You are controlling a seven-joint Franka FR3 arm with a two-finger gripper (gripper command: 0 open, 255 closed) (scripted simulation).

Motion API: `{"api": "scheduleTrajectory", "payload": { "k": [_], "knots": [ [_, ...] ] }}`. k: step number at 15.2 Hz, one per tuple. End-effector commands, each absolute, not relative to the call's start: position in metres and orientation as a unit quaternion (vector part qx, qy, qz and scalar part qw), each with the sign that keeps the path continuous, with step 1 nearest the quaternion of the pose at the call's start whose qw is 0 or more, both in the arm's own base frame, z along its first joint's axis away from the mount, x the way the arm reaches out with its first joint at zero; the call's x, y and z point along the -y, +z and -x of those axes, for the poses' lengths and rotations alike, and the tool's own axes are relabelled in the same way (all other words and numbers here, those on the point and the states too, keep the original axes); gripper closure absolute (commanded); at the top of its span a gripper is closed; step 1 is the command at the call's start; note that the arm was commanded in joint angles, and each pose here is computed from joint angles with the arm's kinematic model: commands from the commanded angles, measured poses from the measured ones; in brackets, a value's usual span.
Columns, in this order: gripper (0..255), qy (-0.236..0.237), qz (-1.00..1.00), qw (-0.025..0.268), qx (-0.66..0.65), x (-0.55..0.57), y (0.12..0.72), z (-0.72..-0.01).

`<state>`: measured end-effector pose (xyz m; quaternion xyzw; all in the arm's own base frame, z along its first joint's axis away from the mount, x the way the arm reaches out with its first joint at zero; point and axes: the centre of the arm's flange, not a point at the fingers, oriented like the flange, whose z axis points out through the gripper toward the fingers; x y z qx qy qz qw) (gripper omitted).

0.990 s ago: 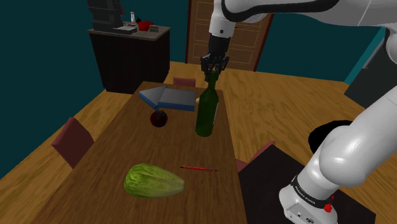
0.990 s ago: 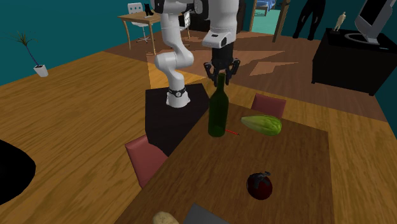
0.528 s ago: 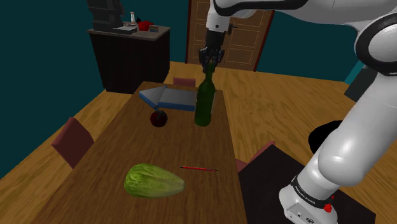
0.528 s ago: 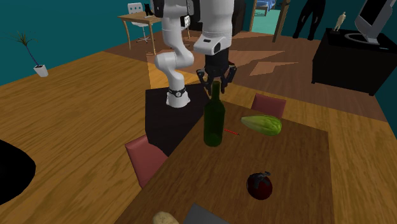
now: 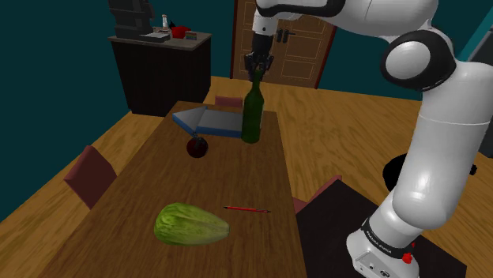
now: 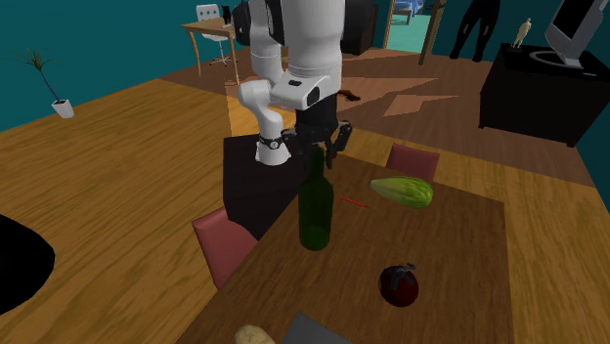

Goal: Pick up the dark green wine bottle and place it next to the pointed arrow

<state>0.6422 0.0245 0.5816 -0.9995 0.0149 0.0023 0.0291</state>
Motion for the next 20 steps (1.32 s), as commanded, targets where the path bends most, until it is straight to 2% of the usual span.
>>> {"api": "scheduleTrajectory", "payload": {
  "k": [1,3,20],
  "knots": [
    [255,0.002,0.999,0.029,-0.015,-0.009,0.583,-0.665],
    [255,0.002,0.999,0.029,-0.015,0.006,0.583,-0.687],
    [255,0.002,0.999,0.029,-0.015,0.006,0.493,-0.687]
  ]
}}
